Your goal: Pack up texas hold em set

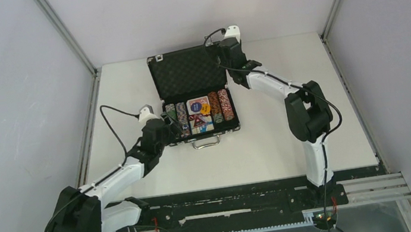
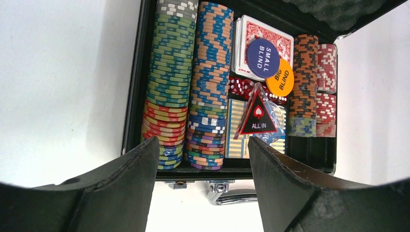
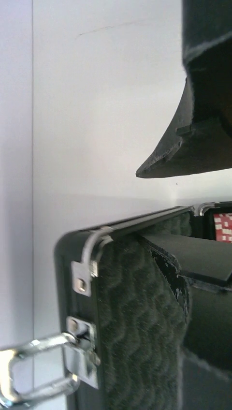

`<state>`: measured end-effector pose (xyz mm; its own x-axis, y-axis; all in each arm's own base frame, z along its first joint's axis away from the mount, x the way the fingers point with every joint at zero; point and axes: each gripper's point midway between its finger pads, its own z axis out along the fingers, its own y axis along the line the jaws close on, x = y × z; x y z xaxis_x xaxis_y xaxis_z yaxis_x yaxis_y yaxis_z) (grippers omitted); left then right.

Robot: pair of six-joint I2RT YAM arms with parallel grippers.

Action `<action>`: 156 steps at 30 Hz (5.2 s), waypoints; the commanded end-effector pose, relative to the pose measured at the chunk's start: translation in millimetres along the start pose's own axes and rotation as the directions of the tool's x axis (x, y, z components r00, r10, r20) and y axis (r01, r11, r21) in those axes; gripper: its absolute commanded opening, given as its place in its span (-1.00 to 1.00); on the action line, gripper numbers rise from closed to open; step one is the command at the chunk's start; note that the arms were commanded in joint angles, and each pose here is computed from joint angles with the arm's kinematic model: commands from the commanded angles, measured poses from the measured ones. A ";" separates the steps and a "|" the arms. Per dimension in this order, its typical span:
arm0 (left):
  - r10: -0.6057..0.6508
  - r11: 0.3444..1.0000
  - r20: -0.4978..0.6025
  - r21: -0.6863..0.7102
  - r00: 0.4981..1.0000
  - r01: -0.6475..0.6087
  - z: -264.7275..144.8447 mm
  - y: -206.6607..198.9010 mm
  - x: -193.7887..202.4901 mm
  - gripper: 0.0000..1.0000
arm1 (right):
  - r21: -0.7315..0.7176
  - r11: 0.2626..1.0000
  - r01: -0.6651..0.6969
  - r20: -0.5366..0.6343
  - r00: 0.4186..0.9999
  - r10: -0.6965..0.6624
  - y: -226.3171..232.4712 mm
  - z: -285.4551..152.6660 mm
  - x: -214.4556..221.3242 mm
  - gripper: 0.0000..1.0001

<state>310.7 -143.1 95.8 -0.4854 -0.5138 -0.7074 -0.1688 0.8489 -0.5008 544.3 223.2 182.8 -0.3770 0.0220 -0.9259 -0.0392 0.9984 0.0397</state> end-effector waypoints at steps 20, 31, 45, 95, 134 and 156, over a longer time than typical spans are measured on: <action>0.004 0.998 0.027 0.069 1.000 -0.006 1.5 -20.4 -14.4 0.42 | -0.089 0.996 -0.023 0.099 0.995 0.032 3.5 -6.3 -28.1 -0.96; 0.035 0.988 0.020 0.147 0.999 -0.037 -5.4 -36.0 -15.5 0.37 | -0.117 0.993 0.021 0.080 0.997 -0.012 10.0 -48.9 -7.4 -0.94; 0.058 0.991 0.057 0.118 0.997 -0.065 -7.6 -34.5 -21.0 0.37 | -0.201 0.979 0.041 -0.006 0.999 -0.044 11.7 -142.1 71.3 0.08; 0.120 0.993 -0.052 0.017 0.991 -0.119 -40.2 -12.3 -13.1 -0.99 | -0.279 0.960 -0.015 -0.036 0.999 0.005 -3.8 -175.8 104.3 -0.03; -0.043 0.999 -0.457 -0.008 0.888 0.044 -103.0 34.5 111.5 -0.90 | -0.282 0.957 -0.062 0.001 0.998 0.065 -25.9 -219.2 109.5 -0.02; 0.138 0.982 -0.382 0.171 0.914 -0.077 -147.5 -5.5 50.6 0.34 | -0.358 0.931 -0.073 -0.015 0.997 0.072 -4.9 -215.7 106.9 -0.03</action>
<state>134.2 -149.7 85.4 -0.8633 -0.3253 -0.3858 -0.0912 0.8525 -0.5148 299.1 195.7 142.6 -0.4281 0.0391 -0.9029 -0.3104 0.9319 0.1875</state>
